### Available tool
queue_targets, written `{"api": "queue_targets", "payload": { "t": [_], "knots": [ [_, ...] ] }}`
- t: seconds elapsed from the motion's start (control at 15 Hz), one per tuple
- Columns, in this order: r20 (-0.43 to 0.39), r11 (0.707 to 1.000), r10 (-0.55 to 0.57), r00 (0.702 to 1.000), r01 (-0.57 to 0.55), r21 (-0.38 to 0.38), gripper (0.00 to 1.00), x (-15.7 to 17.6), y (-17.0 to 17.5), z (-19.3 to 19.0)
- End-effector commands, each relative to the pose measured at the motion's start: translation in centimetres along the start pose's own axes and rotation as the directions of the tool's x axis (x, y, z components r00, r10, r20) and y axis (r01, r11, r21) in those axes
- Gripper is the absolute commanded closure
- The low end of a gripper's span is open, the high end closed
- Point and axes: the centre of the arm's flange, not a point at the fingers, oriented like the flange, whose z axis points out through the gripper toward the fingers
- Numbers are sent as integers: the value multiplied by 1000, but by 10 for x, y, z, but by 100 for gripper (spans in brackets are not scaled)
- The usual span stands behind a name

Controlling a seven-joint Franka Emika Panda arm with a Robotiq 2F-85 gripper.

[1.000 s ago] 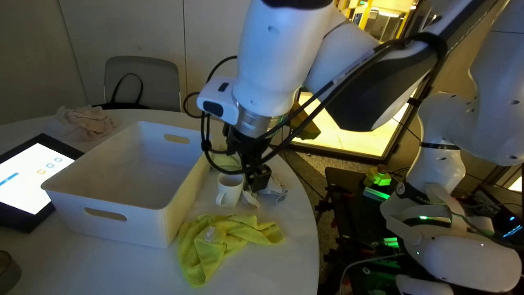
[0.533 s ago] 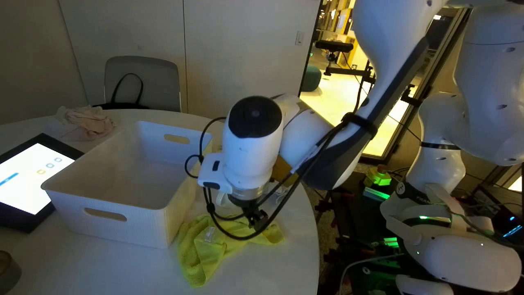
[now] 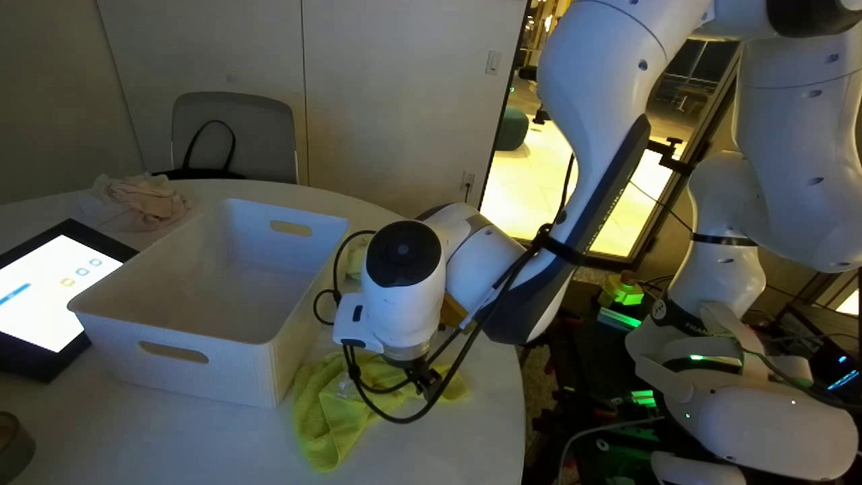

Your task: Put the cloths in the box and put the markers in the cup

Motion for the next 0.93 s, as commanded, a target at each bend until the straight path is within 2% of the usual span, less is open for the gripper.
{"api": "queue_targets", "payload": {
  "t": [0.0,0.53,0.87],
  "knots": [
    [-15,1000,2,1000,-1,21,0,-9,4,16],
    [-33,992,58,998,-53,115,0,-26,4,64],
    [-31,983,109,994,-103,153,0,-31,10,79]
  ]
}}
